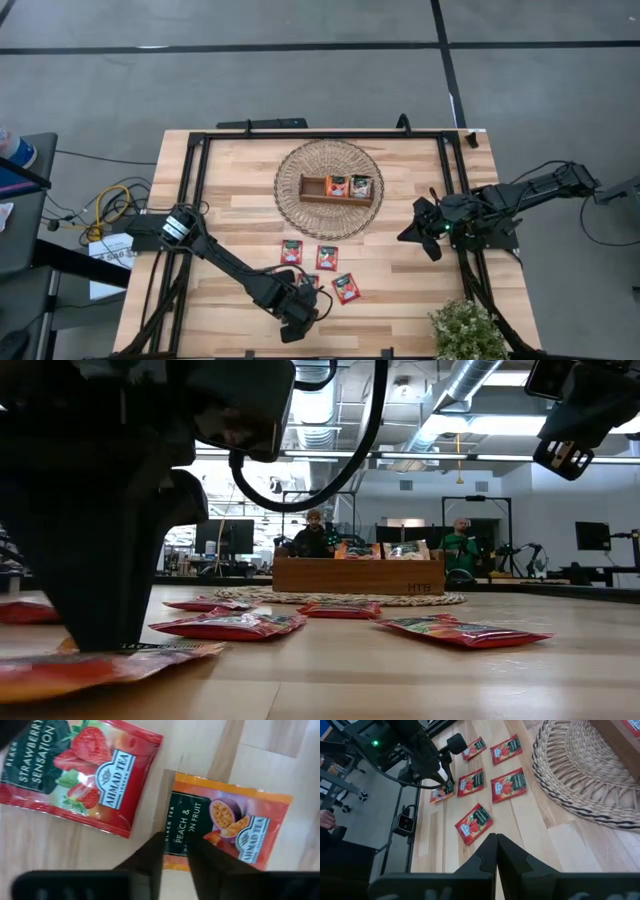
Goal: Pick & Place Tea
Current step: Put the orange tea bag into the middle slot of the wooden organizer
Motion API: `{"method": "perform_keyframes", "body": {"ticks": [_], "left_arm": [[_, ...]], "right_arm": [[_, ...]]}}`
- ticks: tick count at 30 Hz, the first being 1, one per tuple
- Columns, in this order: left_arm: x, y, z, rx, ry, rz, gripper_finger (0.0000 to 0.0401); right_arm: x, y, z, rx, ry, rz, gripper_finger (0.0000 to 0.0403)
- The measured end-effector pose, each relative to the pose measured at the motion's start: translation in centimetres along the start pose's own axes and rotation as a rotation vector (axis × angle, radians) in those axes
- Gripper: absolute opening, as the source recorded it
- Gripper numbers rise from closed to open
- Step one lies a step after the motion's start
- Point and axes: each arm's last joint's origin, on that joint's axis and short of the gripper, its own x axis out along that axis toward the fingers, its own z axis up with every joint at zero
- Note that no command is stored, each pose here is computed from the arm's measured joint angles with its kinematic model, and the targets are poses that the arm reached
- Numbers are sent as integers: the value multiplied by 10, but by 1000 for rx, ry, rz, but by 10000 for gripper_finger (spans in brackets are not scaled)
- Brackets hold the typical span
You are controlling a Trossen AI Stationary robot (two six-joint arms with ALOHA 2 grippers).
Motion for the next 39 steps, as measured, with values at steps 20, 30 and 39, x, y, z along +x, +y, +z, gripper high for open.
{"method": "perform_keyframes", "body": {"ticks": [20, 30, 39], "left_arm": [[-13, -1, 1, -1, -48, -11, 0], [-25, -1, 0, -3, -52, -19, 0], [-40, -6, 5, 5, -52, -12, 0]], "right_arm": [[0, 0, 0, -1, -1, -2, 0], [0, 0, 0, -8, -1, -1, 0], [0, 0, 0, -9, -1, -1, 0]]}}
